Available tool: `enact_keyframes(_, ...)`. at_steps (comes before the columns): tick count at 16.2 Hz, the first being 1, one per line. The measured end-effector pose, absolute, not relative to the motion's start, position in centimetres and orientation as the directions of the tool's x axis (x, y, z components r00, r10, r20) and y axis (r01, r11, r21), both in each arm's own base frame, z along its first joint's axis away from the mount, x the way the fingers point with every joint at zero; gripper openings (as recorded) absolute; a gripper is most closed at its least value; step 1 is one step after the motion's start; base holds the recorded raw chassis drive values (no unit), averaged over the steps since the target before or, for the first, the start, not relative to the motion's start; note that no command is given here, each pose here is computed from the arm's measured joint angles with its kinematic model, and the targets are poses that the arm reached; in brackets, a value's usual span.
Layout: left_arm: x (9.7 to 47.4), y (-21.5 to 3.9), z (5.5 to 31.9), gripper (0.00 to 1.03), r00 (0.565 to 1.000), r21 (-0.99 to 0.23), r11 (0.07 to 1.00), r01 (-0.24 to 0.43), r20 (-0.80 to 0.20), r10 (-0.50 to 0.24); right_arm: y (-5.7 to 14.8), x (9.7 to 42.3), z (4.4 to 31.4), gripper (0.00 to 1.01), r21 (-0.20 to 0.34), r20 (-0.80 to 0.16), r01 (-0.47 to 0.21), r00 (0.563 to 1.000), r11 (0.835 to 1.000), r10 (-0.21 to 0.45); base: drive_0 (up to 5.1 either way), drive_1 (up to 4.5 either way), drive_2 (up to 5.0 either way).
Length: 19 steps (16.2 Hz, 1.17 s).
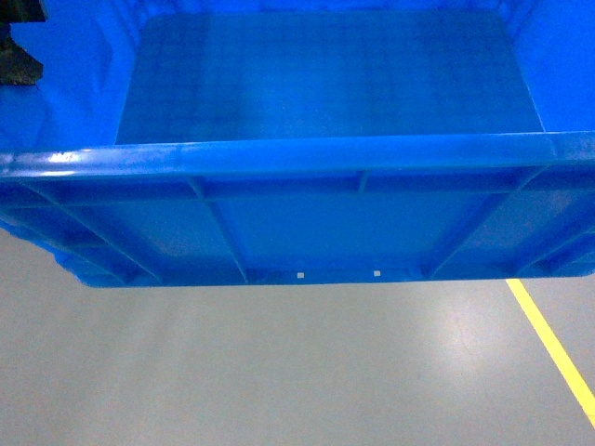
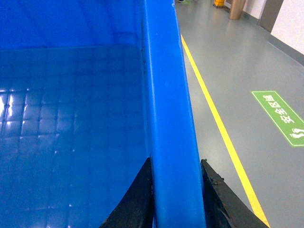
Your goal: Place box next to blue box on left shelf
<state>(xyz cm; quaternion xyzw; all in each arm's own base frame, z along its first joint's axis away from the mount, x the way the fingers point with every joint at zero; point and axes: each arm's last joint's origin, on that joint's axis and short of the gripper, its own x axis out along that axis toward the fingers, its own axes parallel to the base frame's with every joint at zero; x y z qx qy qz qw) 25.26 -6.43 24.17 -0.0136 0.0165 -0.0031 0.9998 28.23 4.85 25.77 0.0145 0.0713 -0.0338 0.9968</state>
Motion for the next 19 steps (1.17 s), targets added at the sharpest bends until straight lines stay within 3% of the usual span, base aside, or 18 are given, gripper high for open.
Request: enact_keyframes(19,25.26,-6.43,24.19,0.18,0.999,-0.028,1.000,0.007,-0.031,-0.008,4.85,28.23,25.79,0.20,0.024,-0.140,0.070,0.988,0.997,-0.066,0.1,4.30,-4.1)
